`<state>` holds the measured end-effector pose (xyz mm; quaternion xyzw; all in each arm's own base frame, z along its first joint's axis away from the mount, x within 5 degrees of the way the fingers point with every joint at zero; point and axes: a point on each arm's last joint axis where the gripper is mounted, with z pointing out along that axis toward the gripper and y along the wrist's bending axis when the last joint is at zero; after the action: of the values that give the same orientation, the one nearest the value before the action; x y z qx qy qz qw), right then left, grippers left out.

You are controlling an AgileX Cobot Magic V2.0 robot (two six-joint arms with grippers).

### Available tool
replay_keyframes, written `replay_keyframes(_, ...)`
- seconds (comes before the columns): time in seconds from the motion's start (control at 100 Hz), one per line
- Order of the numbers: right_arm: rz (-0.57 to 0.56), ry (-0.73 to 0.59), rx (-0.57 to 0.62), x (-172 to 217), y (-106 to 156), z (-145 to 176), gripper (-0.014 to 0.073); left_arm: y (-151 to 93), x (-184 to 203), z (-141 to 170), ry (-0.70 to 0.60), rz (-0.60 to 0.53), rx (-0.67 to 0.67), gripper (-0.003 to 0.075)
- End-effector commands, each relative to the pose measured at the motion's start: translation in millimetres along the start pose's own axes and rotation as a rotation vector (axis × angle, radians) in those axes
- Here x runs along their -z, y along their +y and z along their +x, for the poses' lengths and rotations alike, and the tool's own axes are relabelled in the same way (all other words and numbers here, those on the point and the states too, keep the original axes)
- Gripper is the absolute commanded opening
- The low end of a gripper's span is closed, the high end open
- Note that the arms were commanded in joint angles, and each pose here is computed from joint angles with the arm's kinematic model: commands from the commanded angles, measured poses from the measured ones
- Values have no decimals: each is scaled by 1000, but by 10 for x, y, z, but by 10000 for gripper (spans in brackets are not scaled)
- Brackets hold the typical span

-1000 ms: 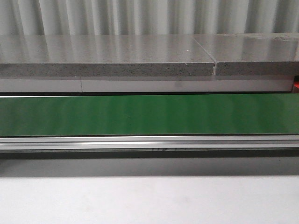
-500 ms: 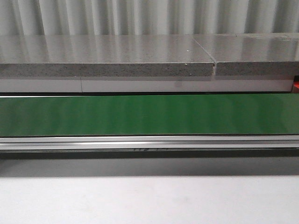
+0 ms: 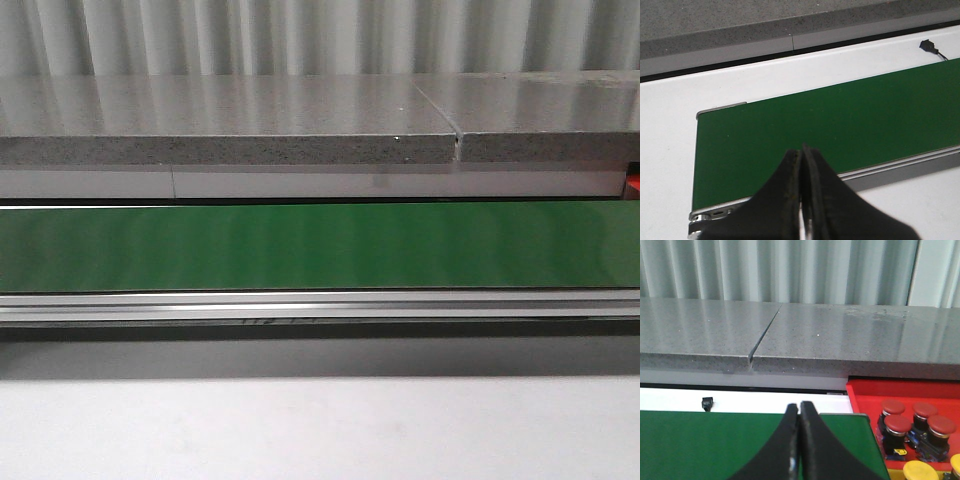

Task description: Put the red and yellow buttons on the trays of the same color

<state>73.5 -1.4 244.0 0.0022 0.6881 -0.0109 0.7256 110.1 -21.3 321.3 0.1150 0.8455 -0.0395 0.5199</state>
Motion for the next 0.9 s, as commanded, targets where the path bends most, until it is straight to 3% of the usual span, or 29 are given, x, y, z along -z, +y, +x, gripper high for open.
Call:
replay_keyframes(0.0, 3, -112, 31, 43, 0, -84, -88, 4, 47, -137, -94, -4, 4, -20)
replay_keyframes(0.32, 18, -150, 23, 228, -2, 233, -88, 4, 47, -137, -94, -4, 4, -20)
replay_keyframes(0.46, 13, -101, 22, 216, -1, 274, -88, 5, 47, -137, -94, -5, 4, -20)
replay_keyframes(0.89, 7, -118, 20, 217, 3, 257, -88, 4, 47, -136, -92, -4, 4, -20)
